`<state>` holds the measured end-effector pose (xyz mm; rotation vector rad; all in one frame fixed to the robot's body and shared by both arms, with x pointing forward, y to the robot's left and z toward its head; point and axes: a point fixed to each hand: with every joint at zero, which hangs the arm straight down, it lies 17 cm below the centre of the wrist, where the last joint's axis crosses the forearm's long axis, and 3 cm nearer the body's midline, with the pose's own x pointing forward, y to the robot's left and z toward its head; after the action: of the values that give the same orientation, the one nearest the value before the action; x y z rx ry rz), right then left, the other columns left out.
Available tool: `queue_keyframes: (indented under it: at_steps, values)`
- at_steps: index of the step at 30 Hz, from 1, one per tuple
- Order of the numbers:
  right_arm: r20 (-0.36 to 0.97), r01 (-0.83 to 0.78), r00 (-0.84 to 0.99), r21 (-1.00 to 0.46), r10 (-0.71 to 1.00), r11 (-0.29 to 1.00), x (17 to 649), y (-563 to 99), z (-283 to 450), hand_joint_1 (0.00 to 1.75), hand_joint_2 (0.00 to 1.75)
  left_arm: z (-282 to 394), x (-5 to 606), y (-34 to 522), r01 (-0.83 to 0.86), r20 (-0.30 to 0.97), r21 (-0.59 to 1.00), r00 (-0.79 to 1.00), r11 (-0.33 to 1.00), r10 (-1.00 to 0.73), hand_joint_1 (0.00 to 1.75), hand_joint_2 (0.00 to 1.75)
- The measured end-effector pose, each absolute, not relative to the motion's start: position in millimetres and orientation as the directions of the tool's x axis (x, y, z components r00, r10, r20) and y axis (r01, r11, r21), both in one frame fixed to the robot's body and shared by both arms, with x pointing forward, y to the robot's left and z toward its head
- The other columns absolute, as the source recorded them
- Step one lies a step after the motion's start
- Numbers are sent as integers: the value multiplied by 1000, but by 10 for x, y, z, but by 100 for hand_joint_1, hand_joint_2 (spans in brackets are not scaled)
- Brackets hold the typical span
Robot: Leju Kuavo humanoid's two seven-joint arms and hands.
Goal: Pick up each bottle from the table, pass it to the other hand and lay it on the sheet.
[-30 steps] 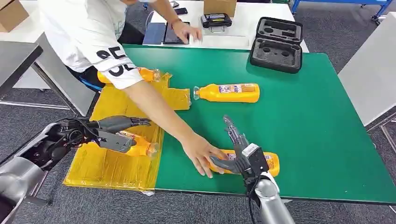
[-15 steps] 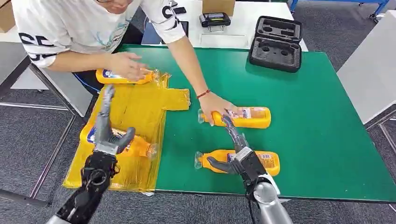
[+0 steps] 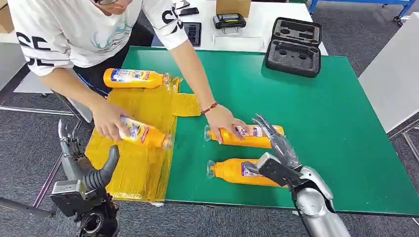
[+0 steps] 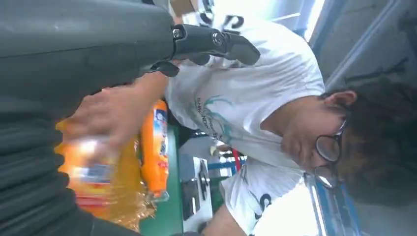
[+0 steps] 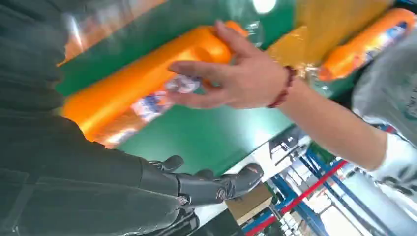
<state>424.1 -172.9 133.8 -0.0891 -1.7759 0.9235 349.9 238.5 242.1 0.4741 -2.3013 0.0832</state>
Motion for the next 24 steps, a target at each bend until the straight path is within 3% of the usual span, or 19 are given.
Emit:
queue_keyframes:
  at_steps: [7,18,24]
  values:
    - [735,-377,-399,-677,549,632,4194,-2057,1260,0,175,2391,3437,2427,-366,717,80,-625,927,-308,0,175]
    - [778,-563,-261,-604,572,564,3415,-2481,891,0,175,2297,3408,2478,-370,735,88,-602,925,-311,0,175]
    - [766,-604,-248,-601,593,523,3387,-2513,840,0,175,2306,3416,2453,-365,736,84,-605,927,-304,0,175]
